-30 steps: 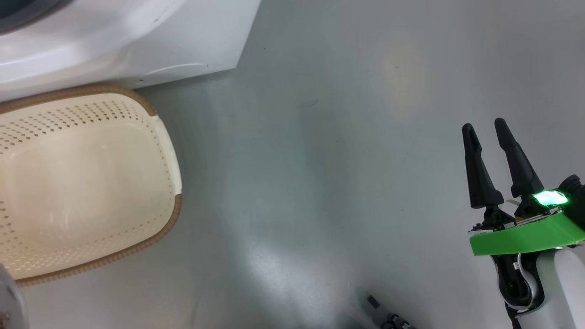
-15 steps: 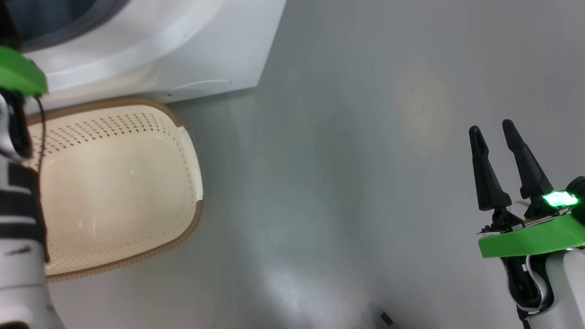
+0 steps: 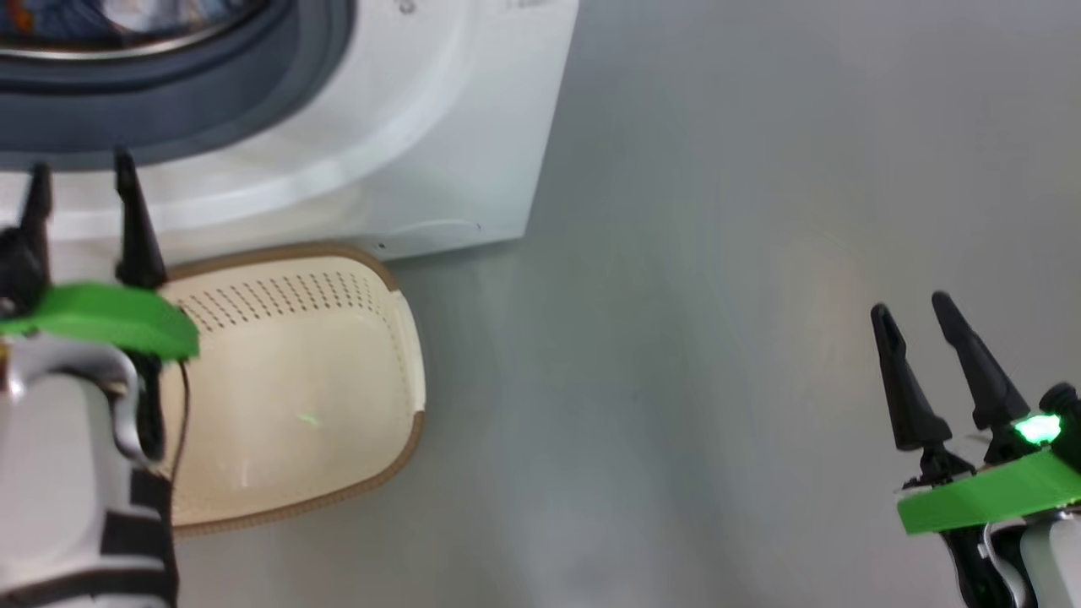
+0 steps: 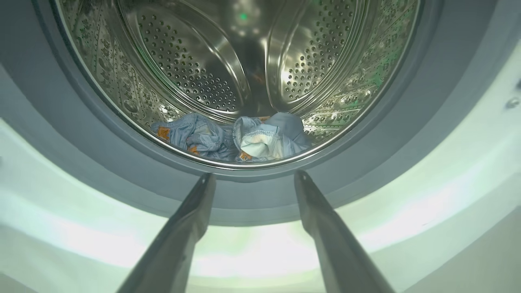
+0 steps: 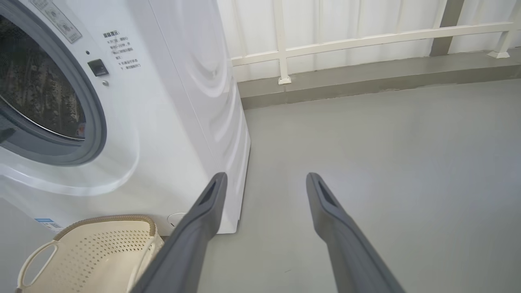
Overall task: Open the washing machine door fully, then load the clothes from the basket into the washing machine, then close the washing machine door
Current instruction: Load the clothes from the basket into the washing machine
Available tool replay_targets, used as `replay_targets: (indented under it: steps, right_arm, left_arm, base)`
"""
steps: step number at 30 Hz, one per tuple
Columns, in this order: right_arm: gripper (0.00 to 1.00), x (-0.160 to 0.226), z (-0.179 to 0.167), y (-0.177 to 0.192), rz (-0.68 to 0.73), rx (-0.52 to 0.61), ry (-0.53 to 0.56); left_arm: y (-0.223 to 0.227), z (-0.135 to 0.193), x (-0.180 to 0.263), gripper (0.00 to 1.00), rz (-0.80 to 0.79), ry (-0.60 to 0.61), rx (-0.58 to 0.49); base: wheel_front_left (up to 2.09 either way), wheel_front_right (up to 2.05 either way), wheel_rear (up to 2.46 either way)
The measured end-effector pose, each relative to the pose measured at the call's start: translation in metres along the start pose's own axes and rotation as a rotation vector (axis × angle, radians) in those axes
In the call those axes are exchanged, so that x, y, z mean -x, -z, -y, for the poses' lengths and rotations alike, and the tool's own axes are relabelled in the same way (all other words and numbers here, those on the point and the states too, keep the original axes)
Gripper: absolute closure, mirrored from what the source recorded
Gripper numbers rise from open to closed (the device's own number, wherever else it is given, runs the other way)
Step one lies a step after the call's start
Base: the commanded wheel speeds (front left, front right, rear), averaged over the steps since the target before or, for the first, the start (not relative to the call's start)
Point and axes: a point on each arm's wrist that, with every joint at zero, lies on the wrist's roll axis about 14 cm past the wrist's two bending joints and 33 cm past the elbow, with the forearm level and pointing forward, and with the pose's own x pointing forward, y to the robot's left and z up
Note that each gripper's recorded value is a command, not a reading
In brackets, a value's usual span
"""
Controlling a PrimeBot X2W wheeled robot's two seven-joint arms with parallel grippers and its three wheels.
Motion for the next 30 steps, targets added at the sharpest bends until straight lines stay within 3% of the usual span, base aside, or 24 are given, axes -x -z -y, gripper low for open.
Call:
replay_targets:
  steps: [13, 30]
  right_arm:
    - [0.0, 0.036, -0.008, -0.018, 0.034, 0.004, -0.033]
    - [0.0, 0.062, -0.008, -0.034, 0.087, -0.001, -0.033]
  left_arm:
    - [-0.01, -0.023, 0.092, 0.0, -0.023, -0.019, -0.055]
    - [-0.015, -0.04, 0.166, 0.0, -0.029, -0.047, -0.063]
  base:
    - [0.0, 0.0, 0.0]
    - [0.0, 0.0, 0.0]
